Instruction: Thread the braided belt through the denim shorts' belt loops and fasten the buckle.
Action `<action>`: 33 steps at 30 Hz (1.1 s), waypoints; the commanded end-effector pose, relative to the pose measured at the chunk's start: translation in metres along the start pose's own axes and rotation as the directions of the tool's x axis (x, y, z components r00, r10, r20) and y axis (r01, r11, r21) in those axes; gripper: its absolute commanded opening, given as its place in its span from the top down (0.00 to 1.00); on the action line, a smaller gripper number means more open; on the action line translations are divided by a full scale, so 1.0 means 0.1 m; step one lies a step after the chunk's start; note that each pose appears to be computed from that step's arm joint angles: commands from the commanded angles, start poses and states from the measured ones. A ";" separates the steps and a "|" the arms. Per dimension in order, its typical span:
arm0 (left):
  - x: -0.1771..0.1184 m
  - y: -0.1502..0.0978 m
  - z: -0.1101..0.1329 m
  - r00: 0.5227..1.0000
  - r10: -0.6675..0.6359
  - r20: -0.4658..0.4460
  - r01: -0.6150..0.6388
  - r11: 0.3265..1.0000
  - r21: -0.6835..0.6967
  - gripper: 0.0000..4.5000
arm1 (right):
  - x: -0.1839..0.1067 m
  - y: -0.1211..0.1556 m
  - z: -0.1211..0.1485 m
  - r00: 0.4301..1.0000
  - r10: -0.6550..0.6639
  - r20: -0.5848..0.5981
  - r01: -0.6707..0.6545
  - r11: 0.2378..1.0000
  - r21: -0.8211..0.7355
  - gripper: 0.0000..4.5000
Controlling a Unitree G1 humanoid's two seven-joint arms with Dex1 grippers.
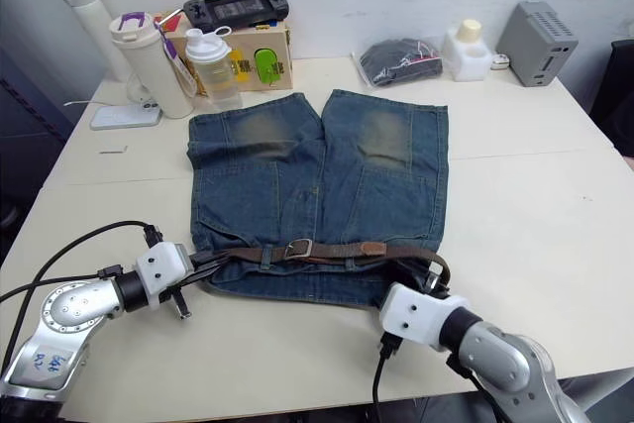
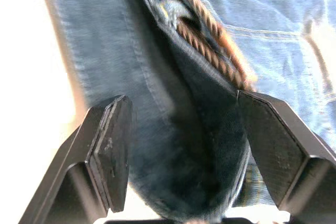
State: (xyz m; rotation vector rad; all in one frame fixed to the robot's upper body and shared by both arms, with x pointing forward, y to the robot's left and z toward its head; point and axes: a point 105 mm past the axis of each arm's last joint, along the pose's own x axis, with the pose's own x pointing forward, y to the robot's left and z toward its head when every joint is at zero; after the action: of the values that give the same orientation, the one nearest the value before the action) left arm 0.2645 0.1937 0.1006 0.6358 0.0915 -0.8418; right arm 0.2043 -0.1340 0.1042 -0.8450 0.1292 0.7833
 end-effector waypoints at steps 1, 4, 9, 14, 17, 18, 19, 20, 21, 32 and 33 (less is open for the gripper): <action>0.08 -0.10 0.05 0.998 -0.049 0.029 0.049 0.999 -0.011 1.00 | -0.10 -0.04 0.15 0.998 -0.026 0.062 0.026 1.000 -0.002 0.23; 0.11 -0.11 0.08 0.998 -0.056 0.042 0.056 0.998 -0.011 1.00 | -0.10 -0.17 0.16 0.992 -0.102 0.068 0.104 0.994 -0.018 0.23; 0.12 -0.13 0.08 0.997 -0.059 0.044 0.060 0.998 -0.015 1.00 | 0.03 -0.30 0.02 0.987 -0.160 -0.001 0.159 0.978 -0.133 0.23; 0.10 -0.11 0.07 0.998 -0.050 0.041 0.050 0.999 -0.015 1.00 | 0.10 -0.25 -0.10 0.986 -0.152 -0.065 0.139 0.976 -0.167 0.23; 0.10 -0.09 0.07 0.998 -0.043 0.039 0.043 0.999 -0.014 1.00 | 0.11 -0.20 -0.15 0.987 -0.131 -0.089 0.115 0.979 -0.167 0.23; 0.10 -0.08 0.07 0.998 -0.040 0.038 0.041 0.999 -0.014 1.00 | 0.11 -0.18 -0.16 0.988 -0.125 -0.092 0.109 0.980 -0.164 0.23; 0.09 -0.08 0.07 0.999 -0.039 0.037 0.040 0.999 -0.014 1.00 | 0.11 -0.16 -0.18 0.988 -0.117 -0.104 0.099 0.981 -0.167 0.23; 0.09 -0.07 0.06 0.999 -0.038 0.035 0.039 0.999 -0.015 1.00 | 0.10 -0.14 -0.19 0.988 -0.109 -0.108 0.090 0.982 -0.167 0.23; 0.09 -0.07 0.05 0.999 -0.037 0.033 0.038 0.999 -0.016 1.00 | 0.10 -0.13 -0.18 0.989 -0.105 -0.105 0.087 0.982 -0.165 0.23; 0.08 -0.06 0.03 0.999 -0.039 0.026 0.039 0.999 -0.018 1.00 | -0.05 -0.13 -0.17 0.990 -0.102 -0.095 0.081 0.977 -0.198 0.23; 0.08 -0.06 0.03 0.999 -0.040 0.027 0.040 0.999 -0.018 1.00 | -0.04 -0.16 -0.21 0.987 -0.117 -0.113 0.092 0.975 -0.201 0.23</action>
State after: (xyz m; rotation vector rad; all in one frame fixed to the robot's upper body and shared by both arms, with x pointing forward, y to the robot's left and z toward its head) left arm 0.2665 0.1827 0.1007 0.6155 0.0716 -0.8785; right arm 0.2117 -0.1516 0.0972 -1.0408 0.1271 0.6933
